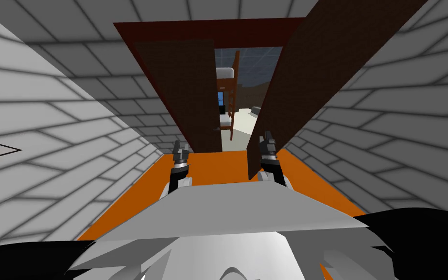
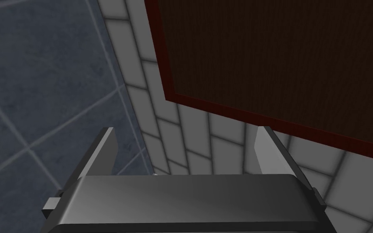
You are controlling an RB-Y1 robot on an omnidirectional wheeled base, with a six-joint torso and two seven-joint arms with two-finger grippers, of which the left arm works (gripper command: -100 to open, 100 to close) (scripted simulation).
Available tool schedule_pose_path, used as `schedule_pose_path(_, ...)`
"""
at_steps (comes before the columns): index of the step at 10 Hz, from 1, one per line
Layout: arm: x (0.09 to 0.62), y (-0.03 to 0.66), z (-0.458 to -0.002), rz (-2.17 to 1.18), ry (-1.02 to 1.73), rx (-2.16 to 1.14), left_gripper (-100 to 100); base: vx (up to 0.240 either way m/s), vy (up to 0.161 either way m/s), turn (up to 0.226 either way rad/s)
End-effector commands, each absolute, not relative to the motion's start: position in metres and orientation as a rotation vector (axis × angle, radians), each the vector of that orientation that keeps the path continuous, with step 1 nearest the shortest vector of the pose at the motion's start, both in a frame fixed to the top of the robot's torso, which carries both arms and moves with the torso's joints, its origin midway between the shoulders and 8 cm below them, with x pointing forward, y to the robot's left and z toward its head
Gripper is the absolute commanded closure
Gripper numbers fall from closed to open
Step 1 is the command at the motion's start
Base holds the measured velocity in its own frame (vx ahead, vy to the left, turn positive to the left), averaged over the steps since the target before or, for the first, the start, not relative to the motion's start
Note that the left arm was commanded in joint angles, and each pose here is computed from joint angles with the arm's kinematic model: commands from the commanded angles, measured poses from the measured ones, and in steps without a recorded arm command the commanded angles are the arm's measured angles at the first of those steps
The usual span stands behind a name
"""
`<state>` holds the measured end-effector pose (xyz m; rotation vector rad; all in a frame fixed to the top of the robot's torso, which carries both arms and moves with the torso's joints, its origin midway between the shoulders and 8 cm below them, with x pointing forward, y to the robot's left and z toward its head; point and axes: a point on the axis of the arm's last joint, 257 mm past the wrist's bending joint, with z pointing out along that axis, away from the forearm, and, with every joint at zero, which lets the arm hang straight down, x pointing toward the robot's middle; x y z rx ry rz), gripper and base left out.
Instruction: Pull the door open
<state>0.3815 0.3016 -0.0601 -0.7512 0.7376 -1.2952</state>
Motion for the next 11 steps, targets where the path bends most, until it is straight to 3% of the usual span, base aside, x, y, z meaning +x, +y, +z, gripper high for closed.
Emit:
schedule_pose_path(1,0.385,0.303,-0.07,-1.292,0.751,-0.763,-100,0.112,-0.023,-0.035)
schedule_pose_path(11,0.405,0.312,-0.134,-1.263,0.834,-0.846,-100,0.101,-0.018,-0.039)
